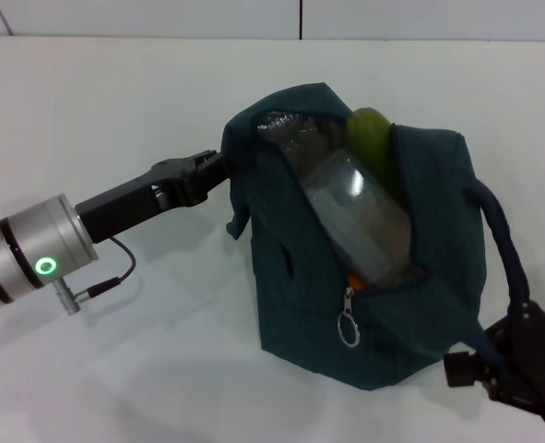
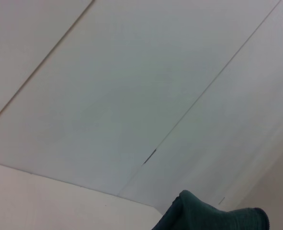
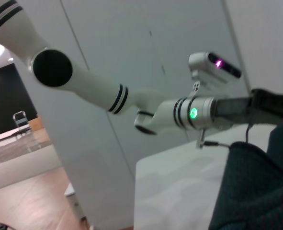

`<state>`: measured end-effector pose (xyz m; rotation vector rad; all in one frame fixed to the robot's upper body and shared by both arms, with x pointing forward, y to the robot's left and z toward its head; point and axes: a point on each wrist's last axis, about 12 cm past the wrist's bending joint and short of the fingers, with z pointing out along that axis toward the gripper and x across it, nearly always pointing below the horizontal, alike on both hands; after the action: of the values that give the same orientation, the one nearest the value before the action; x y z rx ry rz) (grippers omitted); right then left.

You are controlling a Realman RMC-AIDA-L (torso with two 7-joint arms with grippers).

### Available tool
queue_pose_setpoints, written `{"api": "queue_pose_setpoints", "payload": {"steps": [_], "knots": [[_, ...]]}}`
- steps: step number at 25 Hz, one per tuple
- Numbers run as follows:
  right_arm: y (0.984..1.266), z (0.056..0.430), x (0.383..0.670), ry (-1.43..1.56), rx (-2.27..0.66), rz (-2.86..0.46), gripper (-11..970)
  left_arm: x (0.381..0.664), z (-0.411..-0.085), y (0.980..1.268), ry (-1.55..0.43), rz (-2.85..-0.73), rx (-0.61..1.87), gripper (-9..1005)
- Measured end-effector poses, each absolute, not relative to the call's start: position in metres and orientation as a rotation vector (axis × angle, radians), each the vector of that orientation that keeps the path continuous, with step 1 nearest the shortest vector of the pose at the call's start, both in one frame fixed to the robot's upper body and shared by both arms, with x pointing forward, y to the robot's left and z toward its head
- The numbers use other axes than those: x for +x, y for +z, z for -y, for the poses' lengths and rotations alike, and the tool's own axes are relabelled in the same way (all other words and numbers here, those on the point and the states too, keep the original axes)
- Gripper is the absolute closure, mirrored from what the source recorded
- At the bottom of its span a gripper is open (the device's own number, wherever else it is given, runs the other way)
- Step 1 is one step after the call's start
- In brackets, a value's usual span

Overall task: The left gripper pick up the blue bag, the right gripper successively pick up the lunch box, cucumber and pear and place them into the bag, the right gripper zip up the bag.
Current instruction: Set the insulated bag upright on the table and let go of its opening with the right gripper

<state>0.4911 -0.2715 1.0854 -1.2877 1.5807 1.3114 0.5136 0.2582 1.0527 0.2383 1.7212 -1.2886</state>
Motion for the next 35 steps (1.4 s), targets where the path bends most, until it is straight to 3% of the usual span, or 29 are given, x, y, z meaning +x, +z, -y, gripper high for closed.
{"api": "queue_pose_setpoints", "payload": {"steps": [7,17,35], "knots": [[1.081,0.268,0.491,1.357,-1.331,-1.64,956,0.514,-0.258,1.052,-1.284,-1.725,0.235,939],[1.092,0.303,0.488,1.239,-1.096,-1.592,957,0.509,-0.26,1.049,-1.291,-1.725,0.199,938],[1.091,0.291,0.491,1.235,-1.077,-1.532,956,0.526,-0.248,1.057,-1.402,-1.711,0.049,936]]}}
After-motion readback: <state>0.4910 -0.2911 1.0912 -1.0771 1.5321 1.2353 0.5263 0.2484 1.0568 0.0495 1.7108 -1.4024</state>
